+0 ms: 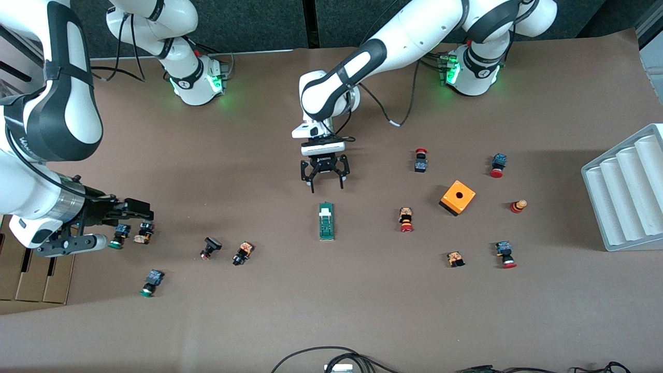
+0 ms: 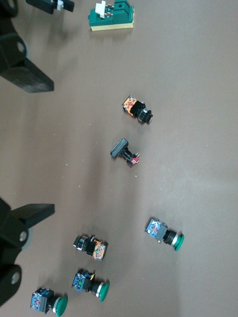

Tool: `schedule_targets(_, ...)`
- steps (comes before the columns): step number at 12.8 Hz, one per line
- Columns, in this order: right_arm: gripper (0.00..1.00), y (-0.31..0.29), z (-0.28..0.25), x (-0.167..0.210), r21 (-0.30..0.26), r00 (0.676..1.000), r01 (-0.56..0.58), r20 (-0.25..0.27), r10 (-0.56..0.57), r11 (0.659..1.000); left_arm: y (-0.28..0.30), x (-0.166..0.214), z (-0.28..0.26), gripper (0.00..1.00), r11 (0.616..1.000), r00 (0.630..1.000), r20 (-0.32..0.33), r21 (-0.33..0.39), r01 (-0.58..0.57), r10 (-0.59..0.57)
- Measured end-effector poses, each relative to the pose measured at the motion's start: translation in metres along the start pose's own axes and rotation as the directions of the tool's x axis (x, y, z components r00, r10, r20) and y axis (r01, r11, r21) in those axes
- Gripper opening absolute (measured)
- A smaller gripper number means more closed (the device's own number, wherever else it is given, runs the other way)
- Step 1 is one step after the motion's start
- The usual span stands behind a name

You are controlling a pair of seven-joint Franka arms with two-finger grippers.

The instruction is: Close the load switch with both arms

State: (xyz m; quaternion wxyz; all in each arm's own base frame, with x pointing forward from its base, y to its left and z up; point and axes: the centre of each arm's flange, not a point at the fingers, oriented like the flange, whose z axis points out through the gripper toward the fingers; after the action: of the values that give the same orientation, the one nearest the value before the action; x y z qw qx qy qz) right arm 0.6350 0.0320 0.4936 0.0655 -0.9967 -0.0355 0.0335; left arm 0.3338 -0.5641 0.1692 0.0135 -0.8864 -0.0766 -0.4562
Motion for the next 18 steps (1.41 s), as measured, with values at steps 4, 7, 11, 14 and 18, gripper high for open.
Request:
schedule_targets(4,1.0,0.0,0.002,-0.001,0.0,1.0,-0.001,0.006,0.001,1.0,0.007,-0.014,0.017,0.96,1.0,0.998,-0.056,-0.002,0.018,-0.018)
schedule_targets(7,1.0,0.0,0.003,-0.001,0.001,1.0,-0.001,0.009,0.001,1.0,0.006,-0.024,0.026,0.95,0.999,0.996,-0.085,-0.018,0.035,-0.036)
schedule_targets(11,1.0,0.001,0.006,-0.003,0.002,1.0,-0.002,0.03,0.001,1.0,0.003,-0.048,0.034,0.95,0.998,0.985,-0.165,-0.04,0.052,-0.058)
schedule_targets(14,1.0,0.001,0.008,-0.003,0.002,0.999,-0.003,0.034,0.003,1.0,0.002,-0.063,0.042,0.92,0.999,0.981,-0.188,-0.04,0.033,-0.04)
schedule_targets(18,1.0,0.001,0.008,-0.003,0.002,0.999,-0.003,0.035,0.003,1.0,-0.001,-0.059,0.054,0.88,0.999,0.976,-0.213,-0.03,0.029,-0.035)
